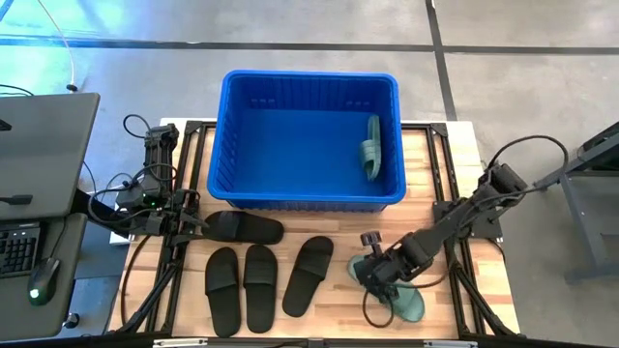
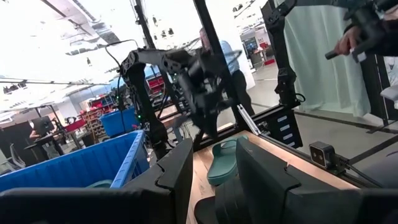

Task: Pick and place slides into bin
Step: Put the green slide into the blue bin

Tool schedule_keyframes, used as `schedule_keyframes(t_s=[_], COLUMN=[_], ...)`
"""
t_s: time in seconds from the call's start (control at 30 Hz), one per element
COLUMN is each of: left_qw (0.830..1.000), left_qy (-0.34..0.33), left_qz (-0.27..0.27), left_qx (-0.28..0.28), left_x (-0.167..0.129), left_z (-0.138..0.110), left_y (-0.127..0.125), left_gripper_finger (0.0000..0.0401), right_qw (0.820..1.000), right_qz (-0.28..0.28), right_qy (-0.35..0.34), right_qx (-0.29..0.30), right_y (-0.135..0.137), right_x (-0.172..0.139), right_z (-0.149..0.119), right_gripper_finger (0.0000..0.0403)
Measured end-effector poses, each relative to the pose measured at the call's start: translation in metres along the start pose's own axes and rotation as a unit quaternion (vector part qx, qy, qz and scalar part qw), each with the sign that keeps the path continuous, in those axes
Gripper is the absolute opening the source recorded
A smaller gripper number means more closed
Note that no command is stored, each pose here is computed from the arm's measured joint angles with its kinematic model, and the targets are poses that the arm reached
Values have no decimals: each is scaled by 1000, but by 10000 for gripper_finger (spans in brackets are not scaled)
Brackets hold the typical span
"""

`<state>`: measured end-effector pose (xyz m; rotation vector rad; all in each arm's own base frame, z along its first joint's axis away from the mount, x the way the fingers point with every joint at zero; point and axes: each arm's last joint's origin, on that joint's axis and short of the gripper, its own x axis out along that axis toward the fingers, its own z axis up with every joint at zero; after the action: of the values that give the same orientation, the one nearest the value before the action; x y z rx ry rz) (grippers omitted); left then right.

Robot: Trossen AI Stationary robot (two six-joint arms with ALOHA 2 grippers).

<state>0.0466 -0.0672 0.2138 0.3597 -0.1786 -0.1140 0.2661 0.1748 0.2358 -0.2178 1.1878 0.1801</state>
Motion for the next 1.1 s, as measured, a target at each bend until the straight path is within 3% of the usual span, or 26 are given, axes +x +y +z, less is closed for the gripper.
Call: schedule_keyframes(t_s=[0.23,0.47,0.67,0.87,1.1], left_qw=[1000,999,999,999,999], left_qy=[1,26,28,28,28], left_qz=[1,32,34,33,33], left_qx=[0,1,2,2,2], left_x=[0,0,0,0,0], left_z=[0,-2,-2,-2,-2], left_y=[0,2,2,2,2], left_gripper_finger=[115,115,115,115,115], right_qw=[1000,999,998,996,991], right_qz=[3,-1,0,17,19], right_qy=[6,-33,-25,20,47], right_qx=[29,-24,-49,-91,-126], right_y=[-20,-37,-42,-37,-36], right_x=[25,30,41,74,95], right_z=[-8,1,4,1,0], right_gripper_finger=[59,138,187,205,195])
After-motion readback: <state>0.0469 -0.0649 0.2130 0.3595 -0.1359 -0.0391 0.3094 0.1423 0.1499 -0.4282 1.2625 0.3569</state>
